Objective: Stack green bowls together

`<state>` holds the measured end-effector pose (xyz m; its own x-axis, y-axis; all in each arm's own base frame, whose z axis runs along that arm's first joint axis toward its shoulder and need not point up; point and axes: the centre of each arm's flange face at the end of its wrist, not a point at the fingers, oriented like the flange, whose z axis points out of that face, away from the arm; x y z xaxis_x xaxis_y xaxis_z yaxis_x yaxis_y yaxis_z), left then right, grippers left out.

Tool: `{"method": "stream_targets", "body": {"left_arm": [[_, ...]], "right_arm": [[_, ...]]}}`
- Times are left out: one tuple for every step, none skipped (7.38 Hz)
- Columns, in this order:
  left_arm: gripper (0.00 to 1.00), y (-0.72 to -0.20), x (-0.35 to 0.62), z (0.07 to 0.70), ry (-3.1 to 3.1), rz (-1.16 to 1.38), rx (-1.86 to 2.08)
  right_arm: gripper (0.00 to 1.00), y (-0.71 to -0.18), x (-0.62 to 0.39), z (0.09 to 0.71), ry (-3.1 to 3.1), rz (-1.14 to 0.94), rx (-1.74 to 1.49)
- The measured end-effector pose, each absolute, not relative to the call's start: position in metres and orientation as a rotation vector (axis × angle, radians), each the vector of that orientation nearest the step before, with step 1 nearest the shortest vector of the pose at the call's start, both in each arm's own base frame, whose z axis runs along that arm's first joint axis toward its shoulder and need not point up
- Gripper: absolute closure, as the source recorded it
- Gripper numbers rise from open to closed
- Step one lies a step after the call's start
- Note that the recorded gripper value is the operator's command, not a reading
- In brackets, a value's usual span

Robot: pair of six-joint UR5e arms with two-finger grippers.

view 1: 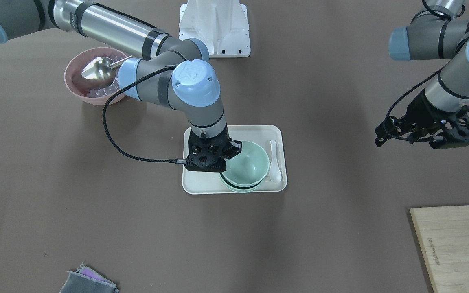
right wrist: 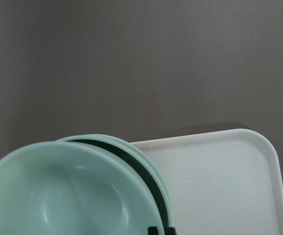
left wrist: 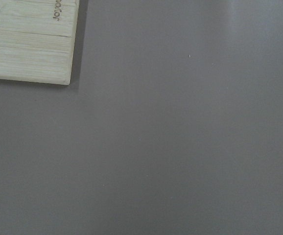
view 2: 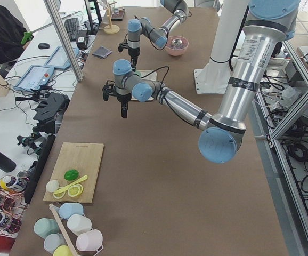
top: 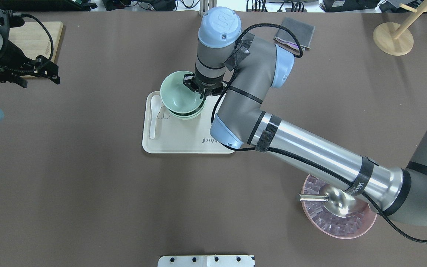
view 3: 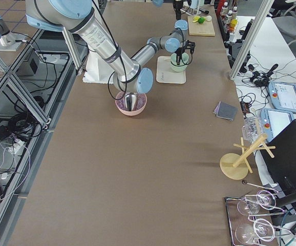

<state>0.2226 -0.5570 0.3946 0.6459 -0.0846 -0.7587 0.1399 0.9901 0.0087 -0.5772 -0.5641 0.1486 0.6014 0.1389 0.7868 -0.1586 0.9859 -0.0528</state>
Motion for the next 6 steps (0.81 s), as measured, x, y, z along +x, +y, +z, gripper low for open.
{"method": "stream_targets", "body": {"left_arm": [[0.02, -0.557, 0.223, 0.395, 0.859, -0.127, 0.068], [0.02, -0.557, 0.2233, 0.3952, 0.859, -0.127, 0.067], [0.02, -0.557, 0.2233, 0.3955, 0.858, -0.128, 0.066], [0.02, -0.557, 0.2234, 0.3956, 0.858, -0.128, 0.066], [0.02, -0.557, 0.2234, 0.3956, 0.858, -0.128, 0.065], [0.02, -0.557, 0.2233, 0.3956, 0.858, -0.128, 0.065]], "right_arm": [[1.0, -0.5646, -0.5778, 0.1492, -0.909, 0.172, 0.023], [1.0, -0.5651, -0.5784, 0.1497, -0.909, 0.172, 0.023], [1.0, -0.5652, -0.5786, 0.1499, -0.909, 0.172, 0.023], [1.0, -0.5659, -0.5794, 0.1496, -0.909, 0.172, 0.024], [1.0, -0.5675, -0.5814, 0.1502, -0.909, 0.172, 0.025], [1.0, -0.5691, -0.5834, 0.1509, -0.91, 0.172, 0.025]]}}
